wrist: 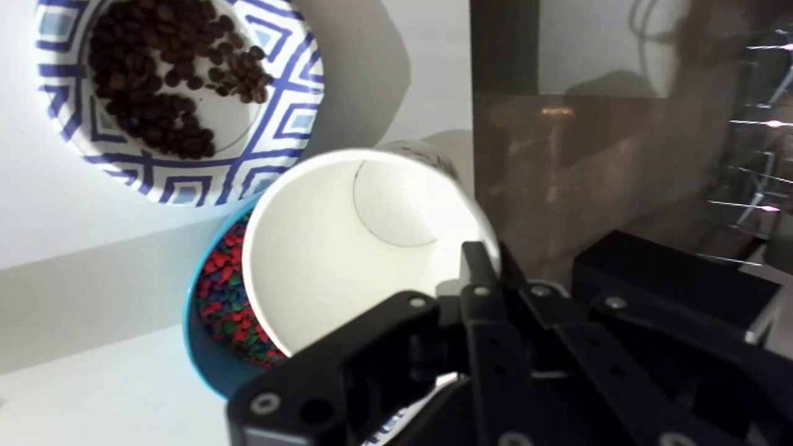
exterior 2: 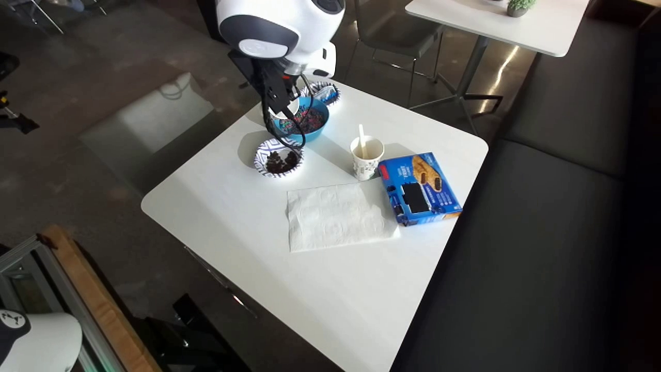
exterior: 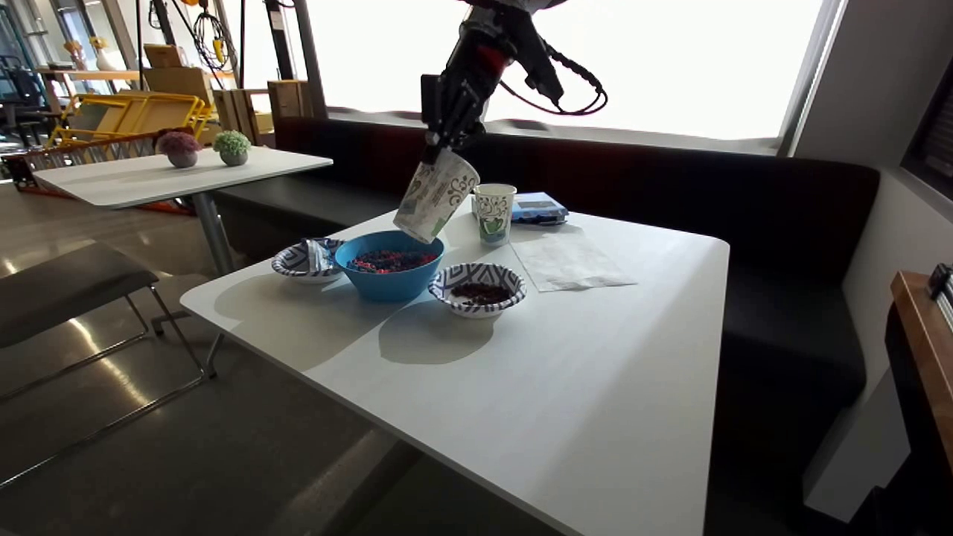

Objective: Pour the beans out of the coffee cup into the bowl then put the cup on the right, into it

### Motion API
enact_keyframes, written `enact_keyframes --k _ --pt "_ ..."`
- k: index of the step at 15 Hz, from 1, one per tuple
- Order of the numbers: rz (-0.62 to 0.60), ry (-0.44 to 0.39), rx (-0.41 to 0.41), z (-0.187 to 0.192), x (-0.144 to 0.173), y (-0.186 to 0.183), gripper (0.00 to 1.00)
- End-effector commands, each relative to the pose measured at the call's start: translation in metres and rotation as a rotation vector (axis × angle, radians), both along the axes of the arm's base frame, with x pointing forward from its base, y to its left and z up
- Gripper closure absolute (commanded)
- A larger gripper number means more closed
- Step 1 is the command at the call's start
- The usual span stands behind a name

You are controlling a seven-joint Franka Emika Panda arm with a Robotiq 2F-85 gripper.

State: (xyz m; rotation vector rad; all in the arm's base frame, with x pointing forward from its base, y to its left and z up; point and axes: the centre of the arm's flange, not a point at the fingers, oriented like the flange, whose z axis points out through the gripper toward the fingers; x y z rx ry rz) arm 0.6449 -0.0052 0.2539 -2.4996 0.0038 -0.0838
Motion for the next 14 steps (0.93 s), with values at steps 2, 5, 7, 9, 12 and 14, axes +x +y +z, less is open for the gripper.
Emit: enact_keyframes --k 2,5,7,9,12,14 --pt "0.013 0.004 -0.092 -0.005 0.007 0.013 0.96" --pt "0.021 0.007 -0.118 -0.008 0.011 0.016 0.96" --pt "0.018 0.005 -0.12 -0.007 0.012 0.013 0.99" --pt "0.073 0.001 -0.302 0.006 0.018 0.01 0.99" --pt "0.141 0.017 -0.475 0.011 0.024 0.007 0.99" --pt "0.19 0.018 -0.587 0.015 0.03 0.008 0.99"
